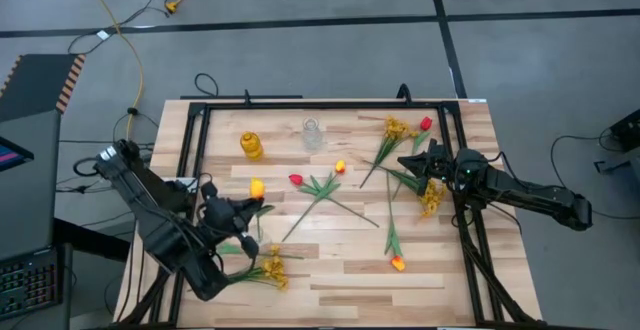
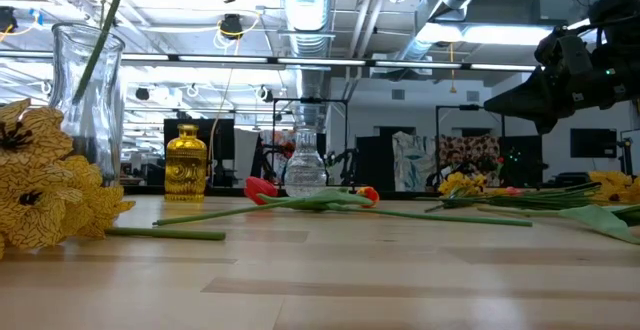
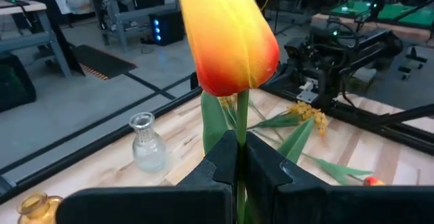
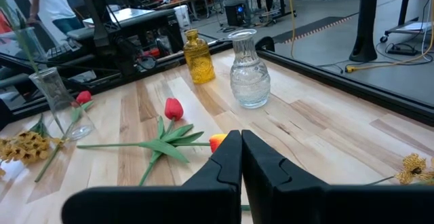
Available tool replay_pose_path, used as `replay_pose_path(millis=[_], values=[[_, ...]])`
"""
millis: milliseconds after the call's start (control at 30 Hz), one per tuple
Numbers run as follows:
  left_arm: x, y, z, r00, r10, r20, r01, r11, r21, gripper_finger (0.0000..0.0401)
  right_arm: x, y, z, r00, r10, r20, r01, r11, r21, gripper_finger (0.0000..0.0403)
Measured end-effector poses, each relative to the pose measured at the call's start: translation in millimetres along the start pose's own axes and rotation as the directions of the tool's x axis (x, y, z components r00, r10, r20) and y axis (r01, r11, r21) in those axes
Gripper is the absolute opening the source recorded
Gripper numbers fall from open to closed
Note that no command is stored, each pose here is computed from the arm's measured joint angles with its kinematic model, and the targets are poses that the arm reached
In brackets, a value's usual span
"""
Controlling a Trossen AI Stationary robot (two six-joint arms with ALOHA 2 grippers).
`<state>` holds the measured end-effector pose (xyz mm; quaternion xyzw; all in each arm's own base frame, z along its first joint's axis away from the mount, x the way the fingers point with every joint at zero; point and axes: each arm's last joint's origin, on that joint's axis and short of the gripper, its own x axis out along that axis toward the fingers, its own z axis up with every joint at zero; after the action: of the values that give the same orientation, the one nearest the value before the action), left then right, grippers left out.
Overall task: Sort flowers into vase by color
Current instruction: Put the left yellow flower into the bottom transparent vase
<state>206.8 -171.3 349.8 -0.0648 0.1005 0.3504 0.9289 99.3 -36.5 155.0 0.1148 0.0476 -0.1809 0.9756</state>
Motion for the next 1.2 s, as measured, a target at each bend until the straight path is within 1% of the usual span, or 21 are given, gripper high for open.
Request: replay_pose_path(millis=[233,400,800,967,1067,1200], values=[[4.8,4.5,-28.1,1.0,0.02,-0.003,-0.02,1.0,0.0,0.0,0.0,0.0,-0.1,1.0,0.0,-0.001,0.0,1.0,0.0,0.0036],[8.3,8.4,-43.8,0.999,0.033,-0.031,-0.033,0.999,0.011,0.0,0.0,0.0,0.0,1.0,0.0,0.0,0.0,1.0,0.0,0.0036],[9.1,8.2,-50.8,0.984,0.029,-0.176,-0.028,1.0,0.009,0.0012,0.0,0.0,0.0,1.0,0.0,0.0,0.0,1.0,0.0,0.0036],[8.9,7.8,-52.4,0.972,0.024,-0.233,-0.012,0.998,0.054,0.0015,0.0,0.0,0.0,1.0,0.0,0.0,0.0,1.0,0.0,0.0036],[8.6,7.5,-53.5,0.963,0.021,-0.27,-0.001,0.997,0.073,0.0031,0.0,0.0,0.0,1.0,0.0,0.0,0.0,1.0,0.0,0.0036],[10.2,7.7,-54.2,0.951,0.026,-0.309,0.0,0.996,0.084,0.0071,0.0,0.0,0.0,1.0,0.0,0.0,0.0,1.0,0.0,0.0036]])
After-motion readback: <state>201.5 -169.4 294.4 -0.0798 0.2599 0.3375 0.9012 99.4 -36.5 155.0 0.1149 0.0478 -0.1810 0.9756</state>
